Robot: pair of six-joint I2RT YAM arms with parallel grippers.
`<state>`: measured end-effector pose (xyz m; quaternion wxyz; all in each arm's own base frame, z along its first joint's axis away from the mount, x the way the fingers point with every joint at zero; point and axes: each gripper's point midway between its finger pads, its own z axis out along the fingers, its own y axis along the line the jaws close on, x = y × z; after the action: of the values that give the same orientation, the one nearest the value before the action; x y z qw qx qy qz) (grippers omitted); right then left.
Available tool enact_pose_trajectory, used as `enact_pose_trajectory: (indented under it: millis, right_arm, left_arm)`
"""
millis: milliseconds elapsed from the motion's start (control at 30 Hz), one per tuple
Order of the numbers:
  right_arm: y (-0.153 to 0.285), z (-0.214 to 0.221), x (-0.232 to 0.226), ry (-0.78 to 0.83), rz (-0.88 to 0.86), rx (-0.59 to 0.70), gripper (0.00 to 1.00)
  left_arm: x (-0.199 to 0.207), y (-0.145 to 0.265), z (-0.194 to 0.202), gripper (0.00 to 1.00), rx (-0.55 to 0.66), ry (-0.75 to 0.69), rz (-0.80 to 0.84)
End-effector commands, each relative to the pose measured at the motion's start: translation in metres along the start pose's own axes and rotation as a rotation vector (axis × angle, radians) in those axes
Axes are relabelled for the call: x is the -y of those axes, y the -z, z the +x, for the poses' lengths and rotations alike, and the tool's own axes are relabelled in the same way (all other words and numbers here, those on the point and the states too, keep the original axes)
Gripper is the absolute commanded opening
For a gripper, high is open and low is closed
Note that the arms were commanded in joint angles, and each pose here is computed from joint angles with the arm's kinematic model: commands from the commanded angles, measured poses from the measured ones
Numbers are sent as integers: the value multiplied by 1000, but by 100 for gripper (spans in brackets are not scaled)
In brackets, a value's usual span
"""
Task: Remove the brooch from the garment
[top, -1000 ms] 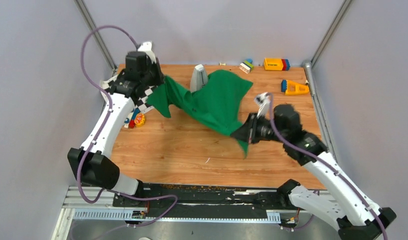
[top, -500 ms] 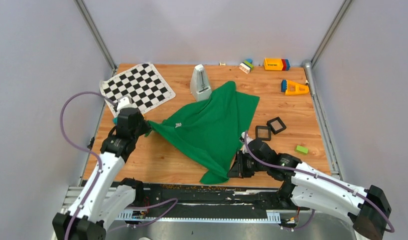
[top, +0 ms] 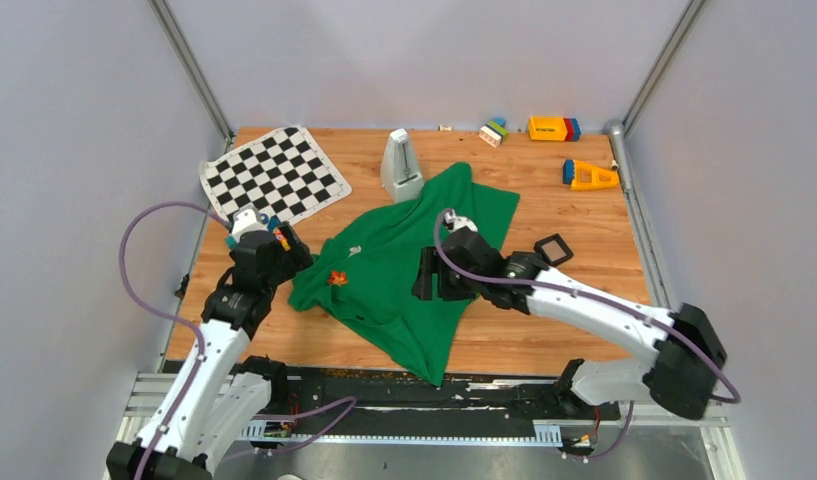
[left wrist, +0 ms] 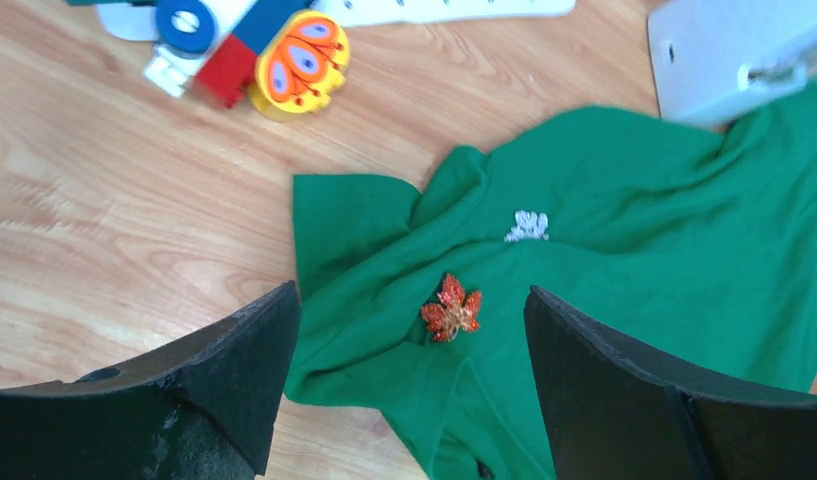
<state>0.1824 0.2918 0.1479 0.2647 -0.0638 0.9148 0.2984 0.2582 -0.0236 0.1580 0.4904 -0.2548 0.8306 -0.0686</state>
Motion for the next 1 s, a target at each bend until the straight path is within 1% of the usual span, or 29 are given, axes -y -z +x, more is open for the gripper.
enact_pose_trajectory:
  millis: [0,33,67,100,167,267,300,333,367,400,433,467,500,533,567,600,633,667,767,800,833,867,967]
  right_arm:
    - [-50,-42,8,76,196,87,70]
    - [-62,-46,8,87,221,86,70]
    - [-79,-47,11,101,256,68,70]
    - [-90,-49,9,112,272,62,69]
    - [-109,-54,6,131,296,49,69]
    - [-132,-59,3,164,323,46,69]
    - [-138,-62,2,172,331,49,70]
    - [-146,-63,3,178,343,51,70]
    - [-152,-66,4,184,352,55,70]
    - [-158,-68,4,193,360,56,70]
    - [-164,-70,4,197,369,58,70]
    - [-169,-71,3,201,374,58,70]
    - [-175,-71,3,207,373,52,70]
    - [-181,-70,2,213,369,43,70]
    - [-188,-67,3,219,366,28,70]
    - [-194,-61,4,222,364,-1,70]
    - [-198,-55,7,215,365,-31,69]
    - [-200,-44,13,204,375,-65,67]
    - [-198,-12,29,165,377,-145,60]
    - [-196,-3,34,157,373,-160,56]
    - [-192,5,41,149,379,-172,50]
    - [-187,11,48,145,392,-178,44]
    - [-168,18,65,150,434,-172,17]
  left_arm:
    - [42,-16,-4,86,-72,-133,159]
    - [44,-26,4,84,-120,-161,157]
    - [48,-31,6,83,-135,-169,168]
    - [49,-40,13,82,-167,-187,160]
    - [54,-53,19,82,-192,-200,172]
    - [57,-74,30,82,-237,-225,165]
    - [60,-78,26,82,-235,-227,166]
    - [58,-86,33,82,-263,-234,152]
    - [61,-91,27,82,-258,-234,153]
    - [59,-100,35,82,-297,-235,146]
    - [61,-106,27,80,-296,-224,149]
    - [62,-113,36,80,-342,-219,165]
    - [65,-119,29,78,-340,-215,176]
    - [65,-126,40,78,-387,-213,190]
    - [70,-131,35,78,-387,-216,200]
    - [69,-137,45,77,-429,-218,203]
    - [74,-141,41,76,-433,-223,215]
    - [78,-145,47,75,-465,-225,240]
    - [85,-150,60,71,-529,-228,292]
    - [87,-152,67,69,-557,-233,314]
    - [88,-153,70,67,-572,-237,327]
    - [91,-153,76,62,-600,-241,356]
    - [99,-148,90,55,-666,-222,433]
